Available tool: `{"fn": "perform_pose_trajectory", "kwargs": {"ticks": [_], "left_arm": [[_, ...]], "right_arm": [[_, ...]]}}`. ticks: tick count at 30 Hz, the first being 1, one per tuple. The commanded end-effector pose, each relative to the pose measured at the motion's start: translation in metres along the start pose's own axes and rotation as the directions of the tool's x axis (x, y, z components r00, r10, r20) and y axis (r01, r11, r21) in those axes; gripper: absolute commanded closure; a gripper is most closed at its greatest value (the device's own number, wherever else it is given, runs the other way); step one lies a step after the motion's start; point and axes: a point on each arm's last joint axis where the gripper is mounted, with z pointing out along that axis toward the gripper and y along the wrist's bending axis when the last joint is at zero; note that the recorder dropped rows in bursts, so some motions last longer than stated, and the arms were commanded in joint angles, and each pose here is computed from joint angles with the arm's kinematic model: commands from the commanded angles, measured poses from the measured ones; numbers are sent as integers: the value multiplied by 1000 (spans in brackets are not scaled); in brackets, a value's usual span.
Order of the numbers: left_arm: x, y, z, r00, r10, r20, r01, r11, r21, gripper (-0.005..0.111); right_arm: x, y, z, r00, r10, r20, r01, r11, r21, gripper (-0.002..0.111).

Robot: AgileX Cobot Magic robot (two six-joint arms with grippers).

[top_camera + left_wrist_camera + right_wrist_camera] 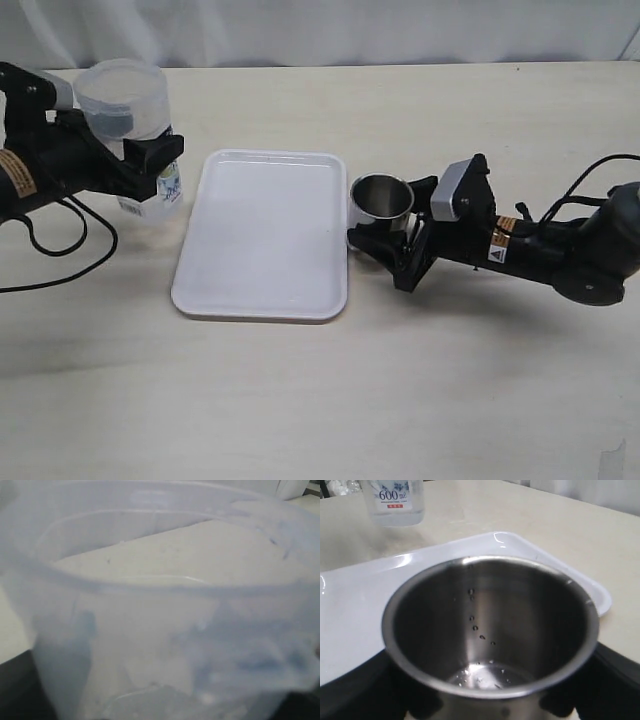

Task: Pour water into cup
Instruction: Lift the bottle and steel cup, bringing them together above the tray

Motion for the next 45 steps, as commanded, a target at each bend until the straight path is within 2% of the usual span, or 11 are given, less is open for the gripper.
{"fn": "perform_pose_trajectory", "kwargs": {"ticks": [1,7,17,20,24,27,31,35,37,40,45], "left_arm": [[-15,-2,5,999,1,55,-2,999,32,107],[-26,-8,21,999,52,11,-53,998,34,107],[-59,-36,53,988,154,29,-156,984,87,107],[-64,-42,58,985,171,17,-172,981,91,107],[-69,-50,65,977,213,-19,-211,973,98,107],[-68,-49,67,966,250,-69,-244,966,87,107],[-69,-50,67,957,283,-59,-276,956,97,107],[-64,-55,66,905,421,-65,-404,897,181,107],[-63,-55,66,879,472,-69,-453,872,186,107],[-63,-55,66,855,516,-59,-498,847,189,107],[-63,-55,66,819,573,-44,-556,809,191,107]], "right_arm": [[-13,-9,5,997,-54,52,54,999,4,104],[-20,-17,10,996,-53,76,53,999,7,104],[-38,-26,21,989,129,76,-118,984,-136,104],[-43,-29,24,990,121,70,-108,979,-171,104],[-52,-14,41,996,73,59,-54,961,-271,104],[-58,-6,50,996,75,55,-54,948,-312,104],[-62,11,65,999,18,30,-5,925,-380,104],[-65,21,78,1000,-14,0,13,923,-385,104],[-66,20,79,1000,-10,5,11,929,-369,104],[-66,19,79,998,-59,27,64,930,-362,104],[-68,17,80,997,-63,48,75,940,-333,104]]}}
